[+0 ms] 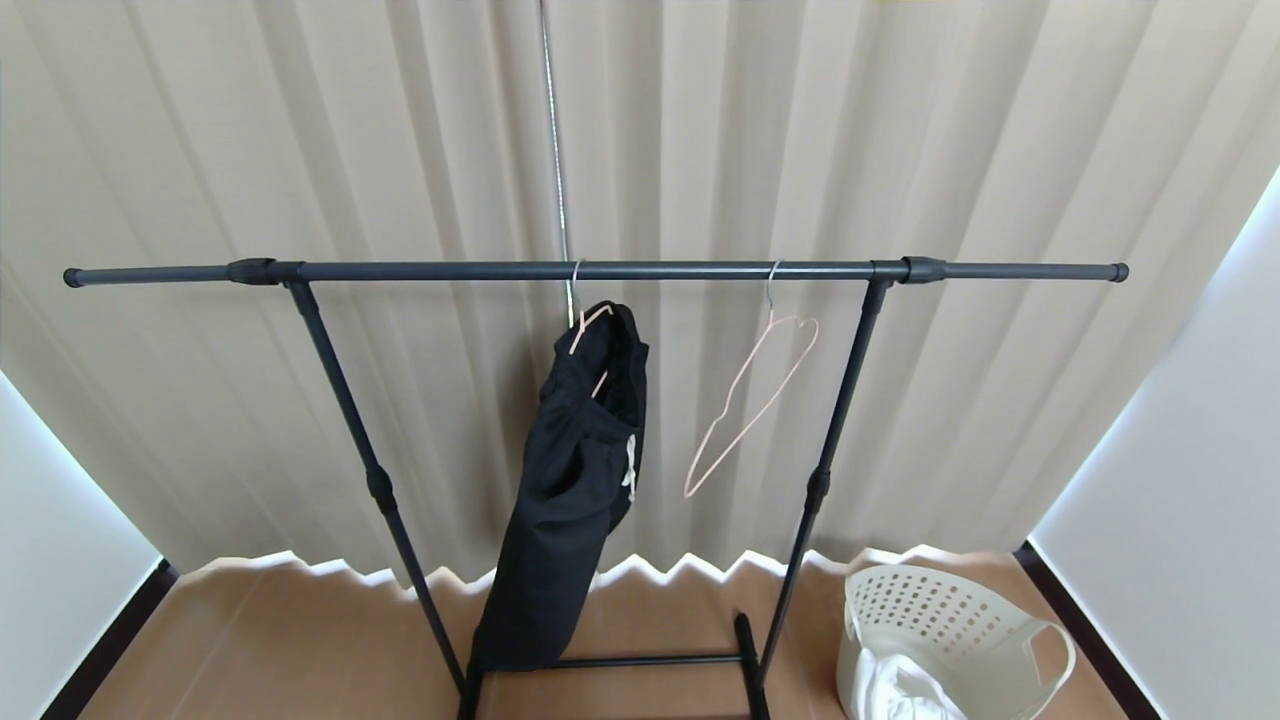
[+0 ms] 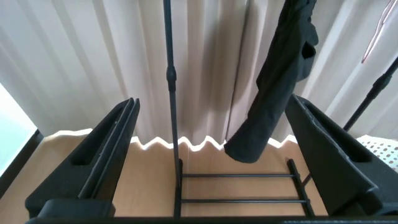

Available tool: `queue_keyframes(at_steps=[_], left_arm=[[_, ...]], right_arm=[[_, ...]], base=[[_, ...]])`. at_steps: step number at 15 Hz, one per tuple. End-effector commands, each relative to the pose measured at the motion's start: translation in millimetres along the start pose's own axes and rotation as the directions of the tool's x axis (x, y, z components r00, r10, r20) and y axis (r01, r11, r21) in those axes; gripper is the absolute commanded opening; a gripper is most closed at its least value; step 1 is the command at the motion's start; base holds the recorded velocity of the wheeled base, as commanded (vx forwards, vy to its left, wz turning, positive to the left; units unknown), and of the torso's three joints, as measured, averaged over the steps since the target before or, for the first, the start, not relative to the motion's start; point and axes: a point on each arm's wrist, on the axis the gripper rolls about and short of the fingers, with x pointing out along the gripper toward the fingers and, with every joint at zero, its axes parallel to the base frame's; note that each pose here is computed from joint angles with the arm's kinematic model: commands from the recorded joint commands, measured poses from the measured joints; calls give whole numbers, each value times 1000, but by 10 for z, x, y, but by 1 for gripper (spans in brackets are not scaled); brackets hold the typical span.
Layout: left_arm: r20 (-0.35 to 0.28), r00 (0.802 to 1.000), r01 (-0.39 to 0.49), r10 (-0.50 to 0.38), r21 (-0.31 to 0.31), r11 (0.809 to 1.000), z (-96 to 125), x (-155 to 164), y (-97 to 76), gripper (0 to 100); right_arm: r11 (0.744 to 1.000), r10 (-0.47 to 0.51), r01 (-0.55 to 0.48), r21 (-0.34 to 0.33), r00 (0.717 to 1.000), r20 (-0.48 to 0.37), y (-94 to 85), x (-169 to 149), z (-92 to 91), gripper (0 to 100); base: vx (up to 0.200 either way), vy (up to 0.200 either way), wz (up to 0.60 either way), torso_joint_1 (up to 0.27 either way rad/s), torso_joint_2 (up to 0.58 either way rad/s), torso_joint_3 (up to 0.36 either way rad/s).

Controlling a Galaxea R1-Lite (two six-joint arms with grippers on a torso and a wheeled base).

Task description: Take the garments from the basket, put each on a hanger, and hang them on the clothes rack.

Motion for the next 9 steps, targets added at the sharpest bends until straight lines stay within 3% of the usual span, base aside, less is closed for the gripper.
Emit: queue_keyframes(at_steps=[1, 9], left_arm=[[41, 999, 16, -16, 0, 1000, -8, -32, 4, 100], [41, 999, 18, -18, 0, 1000, -8, -32, 4, 100]], right_arm=[[1000, 1, -1, -1, 1000, -4, -1, 3, 0, 100], [1000, 1, -1, 0, 1000, -3, 0, 2, 0, 100]], base=[[0, 0, 0, -159, 330, 178], [0, 0, 0, -148, 345, 187]])
